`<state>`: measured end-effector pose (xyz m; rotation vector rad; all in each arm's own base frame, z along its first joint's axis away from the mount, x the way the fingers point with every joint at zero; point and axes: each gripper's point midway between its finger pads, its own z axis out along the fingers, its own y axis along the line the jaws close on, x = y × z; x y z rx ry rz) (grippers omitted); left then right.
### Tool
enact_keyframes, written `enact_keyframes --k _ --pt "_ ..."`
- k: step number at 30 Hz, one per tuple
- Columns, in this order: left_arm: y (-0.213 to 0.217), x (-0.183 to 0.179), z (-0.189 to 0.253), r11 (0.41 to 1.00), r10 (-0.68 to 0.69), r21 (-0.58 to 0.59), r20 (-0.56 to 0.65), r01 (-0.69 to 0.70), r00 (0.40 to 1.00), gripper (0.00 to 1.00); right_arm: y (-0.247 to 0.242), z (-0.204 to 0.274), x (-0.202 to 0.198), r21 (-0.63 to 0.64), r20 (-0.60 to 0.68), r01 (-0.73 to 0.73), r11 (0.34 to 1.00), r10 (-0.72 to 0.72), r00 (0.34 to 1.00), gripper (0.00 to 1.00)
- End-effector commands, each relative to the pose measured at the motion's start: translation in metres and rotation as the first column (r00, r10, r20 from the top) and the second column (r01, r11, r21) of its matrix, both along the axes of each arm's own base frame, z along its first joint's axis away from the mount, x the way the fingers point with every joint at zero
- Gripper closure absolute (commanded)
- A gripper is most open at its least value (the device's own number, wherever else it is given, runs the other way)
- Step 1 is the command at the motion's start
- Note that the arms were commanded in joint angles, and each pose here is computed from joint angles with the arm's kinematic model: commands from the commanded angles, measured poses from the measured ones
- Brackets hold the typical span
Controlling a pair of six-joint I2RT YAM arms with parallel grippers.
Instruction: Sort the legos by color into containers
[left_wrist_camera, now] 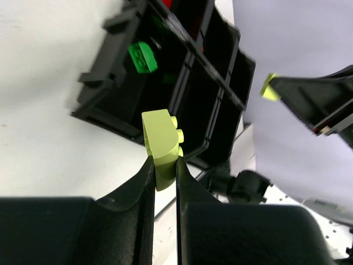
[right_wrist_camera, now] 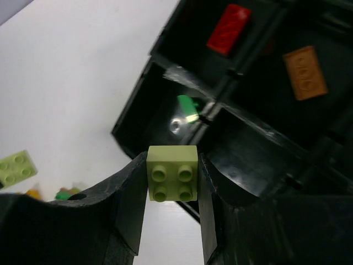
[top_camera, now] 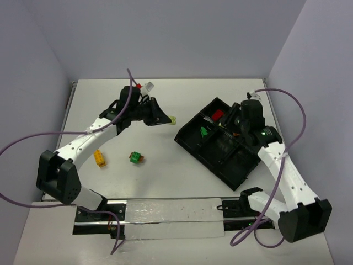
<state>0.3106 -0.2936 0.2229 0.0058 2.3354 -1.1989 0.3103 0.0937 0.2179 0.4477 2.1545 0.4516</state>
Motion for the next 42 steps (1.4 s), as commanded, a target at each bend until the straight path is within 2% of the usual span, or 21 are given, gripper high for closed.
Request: enact_keyframes --k 1,5,9,14,20,24,29,30,31,34,36,42 --pt "-0.029 -0.010 0.009 0.994 -0.101 0.037 0.054 0.099 0.993 1.00 -0.040 -0.025 -0.025 -0.137 -0.059 0.125 0.983 -0.134 0.989 1.00" --pt "-0.060 -0.027 0.001 0.977 -0.207 0.064 0.043 0.204 0.977 1.00 -0.035 -0.050 -0.031 -0.127 -0.118 0.098 0.987 -0.113 0.987 1.00" --pt "-0.083 -0.042 -0.007 0.954 -0.297 0.036 0.002 0.297 0.955 1.00 -0.019 -0.056 -0.023 -0.078 -0.128 0.030 0.996 -0.040 0.991 1.00" --pt "-0.086 -0.044 -0.012 0.952 -0.301 0.053 -0.008 0.301 0.954 1.00 0.000 -0.072 -0.019 -0.036 -0.176 -0.038 0.999 0.031 0.984 0.99" --pt "-0.087 -0.044 -0.016 0.953 -0.294 0.070 -0.013 0.294 0.956 1.00 0.012 -0.091 -0.020 -0.047 -0.218 -0.087 0.995 0.075 0.973 0.86" --pt "-0.090 -0.045 -0.017 0.950 -0.302 0.074 -0.015 0.303 0.953 1.00 0.013 -0.098 -0.020 -0.048 -0.232 -0.082 0.995 0.069 0.970 0.83" --pt "-0.092 -0.045 -0.016 0.948 -0.307 0.081 -0.010 0.307 0.952 1.00 0.009 -0.103 -0.020 -0.066 -0.241 -0.066 0.996 0.048 0.969 0.72" --pt "-0.092 -0.045 -0.015 0.948 -0.308 0.080 -0.008 0.308 0.951 1.00 0.008 -0.103 -0.020 -0.070 -0.242 -0.063 0.996 0.045 0.969 0.67" --pt "-0.092 -0.045 -0.016 0.948 -0.309 0.081 -0.008 0.309 0.951 1.00 0.007 -0.104 -0.020 -0.075 -0.244 -0.060 0.995 0.040 0.969 0.54" --pt "-0.095 -0.045 -0.015 0.946 -0.314 0.082 -0.004 0.314 0.949 1.00 0.006 -0.101 -0.019 -0.079 -0.242 -0.056 0.995 0.035 0.970 0.31" --pt "-0.098 -0.045 -0.014 0.944 -0.319 0.083 0.000 0.318 0.948 1.00 0.005 -0.096 -0.018 -0.081 -0.230 -0.052 0.995 0.032 0.973 0.28" --pt "-0.108 -0.049 -0.017 0.936 -0.342 0.081 -0.010 0.342 0.940 1.00 -0.010 -0.056 -0.013 -0.144 -0.152 -0.002 0.990 -0.020 0.988 0.27"
